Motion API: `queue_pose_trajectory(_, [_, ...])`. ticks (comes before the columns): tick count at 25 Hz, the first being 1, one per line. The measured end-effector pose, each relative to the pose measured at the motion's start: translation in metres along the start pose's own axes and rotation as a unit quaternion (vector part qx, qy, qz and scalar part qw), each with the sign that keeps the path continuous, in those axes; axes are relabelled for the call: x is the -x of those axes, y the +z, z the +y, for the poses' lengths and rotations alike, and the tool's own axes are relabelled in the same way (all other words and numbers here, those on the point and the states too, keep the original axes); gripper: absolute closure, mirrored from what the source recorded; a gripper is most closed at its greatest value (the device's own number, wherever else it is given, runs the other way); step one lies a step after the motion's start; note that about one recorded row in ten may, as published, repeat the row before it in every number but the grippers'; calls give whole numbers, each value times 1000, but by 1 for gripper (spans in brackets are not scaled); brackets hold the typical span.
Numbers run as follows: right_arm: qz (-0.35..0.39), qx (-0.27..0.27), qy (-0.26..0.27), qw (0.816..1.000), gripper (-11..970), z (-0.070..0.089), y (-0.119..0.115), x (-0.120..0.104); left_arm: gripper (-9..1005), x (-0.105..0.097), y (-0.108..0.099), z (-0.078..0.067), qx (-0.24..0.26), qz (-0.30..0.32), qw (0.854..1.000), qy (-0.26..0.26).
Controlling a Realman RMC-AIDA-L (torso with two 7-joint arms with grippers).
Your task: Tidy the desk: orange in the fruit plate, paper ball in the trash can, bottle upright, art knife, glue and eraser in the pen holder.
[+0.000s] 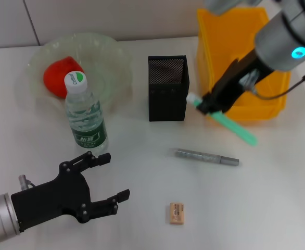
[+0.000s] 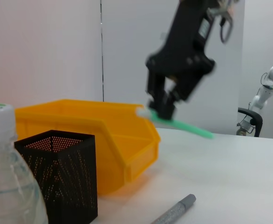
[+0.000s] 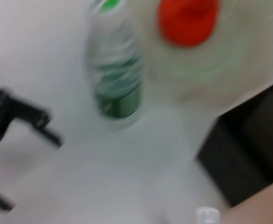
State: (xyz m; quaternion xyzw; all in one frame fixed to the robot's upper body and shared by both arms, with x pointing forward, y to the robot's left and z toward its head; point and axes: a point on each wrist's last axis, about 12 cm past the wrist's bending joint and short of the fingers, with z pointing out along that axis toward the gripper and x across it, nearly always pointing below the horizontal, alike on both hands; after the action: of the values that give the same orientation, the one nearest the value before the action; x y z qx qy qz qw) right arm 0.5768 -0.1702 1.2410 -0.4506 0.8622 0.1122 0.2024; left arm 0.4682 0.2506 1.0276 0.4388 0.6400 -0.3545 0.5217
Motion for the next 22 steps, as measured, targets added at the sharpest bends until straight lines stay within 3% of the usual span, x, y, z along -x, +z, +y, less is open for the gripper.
queue_pose_trajectory(5, [-97,-43,33,994,788,-22,-25,-4,130,0,2,0,-1,-2,1000,-7])
queue_pose_trajectory(12, [-235,-53,39,970,789,-32,-31,-7,130,1,4,0,-2,-3,1000,-12])
queue_pose_trajectory(18, [-352,-50,40,934,789,-43,-27,-16,130,3,7,2,-5,-4,1000,-10])
queue_pose_trajectory(19, [-387,-37,45,920,789,-48,-22,-23,130,3,7,2,-5,-4,1000,-10])
queue_pose_trajectory(20, [-387,-37,45,920,788,-48,-22,-23,130,3,7,2,-5,-4,1000,-10])
queue_pose_trajectory(22, [-446,-4,59,893,787,-56,-10,-38,130,3,8,2,-5,-4,1000,-9])
